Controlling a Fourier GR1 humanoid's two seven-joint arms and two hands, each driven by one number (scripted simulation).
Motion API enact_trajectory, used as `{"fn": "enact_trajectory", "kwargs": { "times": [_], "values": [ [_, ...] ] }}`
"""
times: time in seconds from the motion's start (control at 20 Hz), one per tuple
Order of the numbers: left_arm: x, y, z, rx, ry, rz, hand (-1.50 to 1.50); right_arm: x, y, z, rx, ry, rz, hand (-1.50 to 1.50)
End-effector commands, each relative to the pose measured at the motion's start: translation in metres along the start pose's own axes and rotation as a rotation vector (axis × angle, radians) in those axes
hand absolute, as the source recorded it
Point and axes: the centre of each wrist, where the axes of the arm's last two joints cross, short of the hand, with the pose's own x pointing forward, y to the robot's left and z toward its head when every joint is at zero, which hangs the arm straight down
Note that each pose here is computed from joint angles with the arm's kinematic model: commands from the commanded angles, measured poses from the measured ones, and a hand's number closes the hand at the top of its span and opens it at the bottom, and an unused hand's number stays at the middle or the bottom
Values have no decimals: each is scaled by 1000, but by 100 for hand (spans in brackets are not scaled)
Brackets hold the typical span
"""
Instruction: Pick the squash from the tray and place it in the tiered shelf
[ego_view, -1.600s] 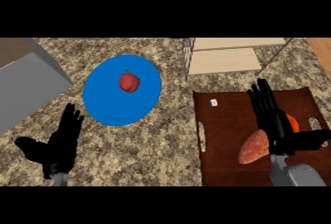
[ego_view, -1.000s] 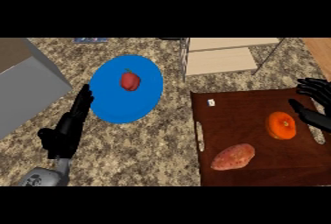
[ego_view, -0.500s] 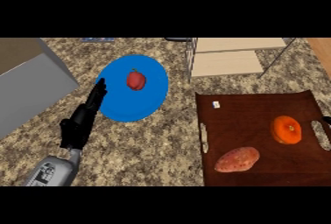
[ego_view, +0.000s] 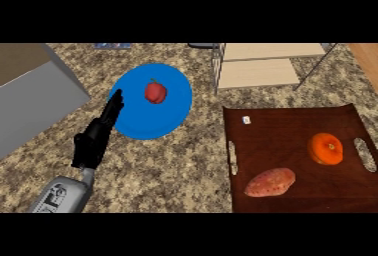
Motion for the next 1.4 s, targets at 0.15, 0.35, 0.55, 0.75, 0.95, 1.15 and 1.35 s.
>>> {"fn": "enact_trajectory", "kwargs": {
  "times": [0.15,0.35,0.55,0.75,0.95,1.15,1.35],
  "values": [
    [6,2,1,6,14,-3,0,56,2,-14,217,89,254,-150],
    [1,4,-6,22,-8,3,0,86,7,-18,362,163,478,-150],
    [-7,16,-1,19,9,-1,0,109,19,-13,373,227,607,-150],
    [-8,14,7,12,-2,-2,0,113,40,-2,373,238,605,-150],
    [-13,-2,-4,12,-4,-2,0,124,63,1,367,234,594,-150],
    [6,0,3,-2,-1,-2,0,117,66,17,345,240,609,-150],
    [-3,2,5,5,6,-18,0,127,61,16,322,245,642,-150]
  ]
}}
